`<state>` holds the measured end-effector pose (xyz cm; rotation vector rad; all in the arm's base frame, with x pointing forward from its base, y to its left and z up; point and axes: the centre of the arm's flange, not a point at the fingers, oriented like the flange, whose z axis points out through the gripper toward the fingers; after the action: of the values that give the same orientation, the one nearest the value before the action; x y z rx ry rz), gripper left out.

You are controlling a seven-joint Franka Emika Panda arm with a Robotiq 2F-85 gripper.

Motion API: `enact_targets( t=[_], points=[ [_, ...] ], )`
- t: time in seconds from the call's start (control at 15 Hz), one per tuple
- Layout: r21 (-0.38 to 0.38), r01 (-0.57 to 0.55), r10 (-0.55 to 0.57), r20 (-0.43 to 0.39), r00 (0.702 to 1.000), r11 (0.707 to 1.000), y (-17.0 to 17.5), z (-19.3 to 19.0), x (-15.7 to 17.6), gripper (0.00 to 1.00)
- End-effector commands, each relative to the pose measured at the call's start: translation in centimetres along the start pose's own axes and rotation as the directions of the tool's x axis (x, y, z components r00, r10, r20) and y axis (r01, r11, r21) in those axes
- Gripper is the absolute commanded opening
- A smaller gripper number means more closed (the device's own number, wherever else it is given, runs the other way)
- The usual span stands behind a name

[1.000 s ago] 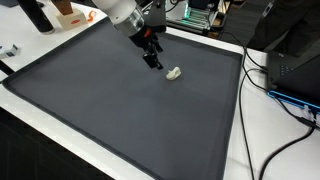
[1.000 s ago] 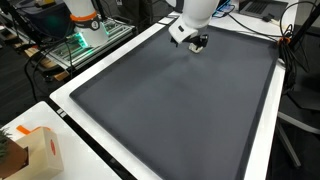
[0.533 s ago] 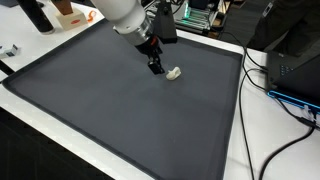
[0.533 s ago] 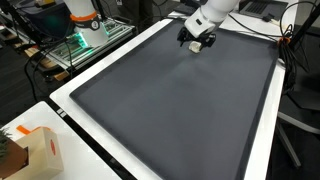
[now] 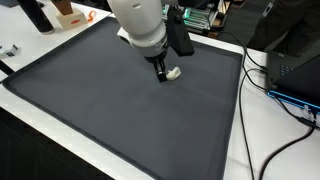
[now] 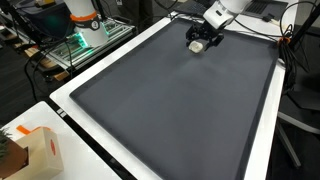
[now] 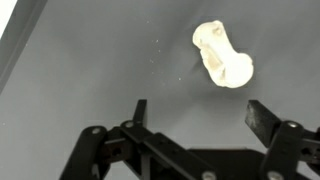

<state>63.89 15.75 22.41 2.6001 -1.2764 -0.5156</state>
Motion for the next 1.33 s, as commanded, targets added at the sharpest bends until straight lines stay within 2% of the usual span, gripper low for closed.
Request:
enact_targets(
  t=[0.0, 0.2, 0.4, 0.73, 1.07, 1.27],
  points=[
    [-0.067, 0.055, -0.061, -0.097, 0.993, 0.996, -2.8, -0.5, -0.9, 1.0],
    [-0.097, 0.118, -0.135, -0.184, 0.974, 0.988, -4.1, -0.7, -2.6, 1.0],
    [-0.142, 0.185, -0.218, -0.273, 0.937, 0.972, -5.3, -0.6, -4.7, 1.0],
    [-0.249, 0.308, -0.385, -0.377, 0.842, 0.918, -6.7, -0.2, -9.1, 1.0],
    [-0.34, 0.4, -0.518, -0.413, 0.749, 0.851, -7.4, 0.7, -12.6, 1.0],
    [-0.366, 0.437, -0.564, -0.411, 0.716, 0.822, -7.2, 1.1, -13.8, 1.0]
  ],
)
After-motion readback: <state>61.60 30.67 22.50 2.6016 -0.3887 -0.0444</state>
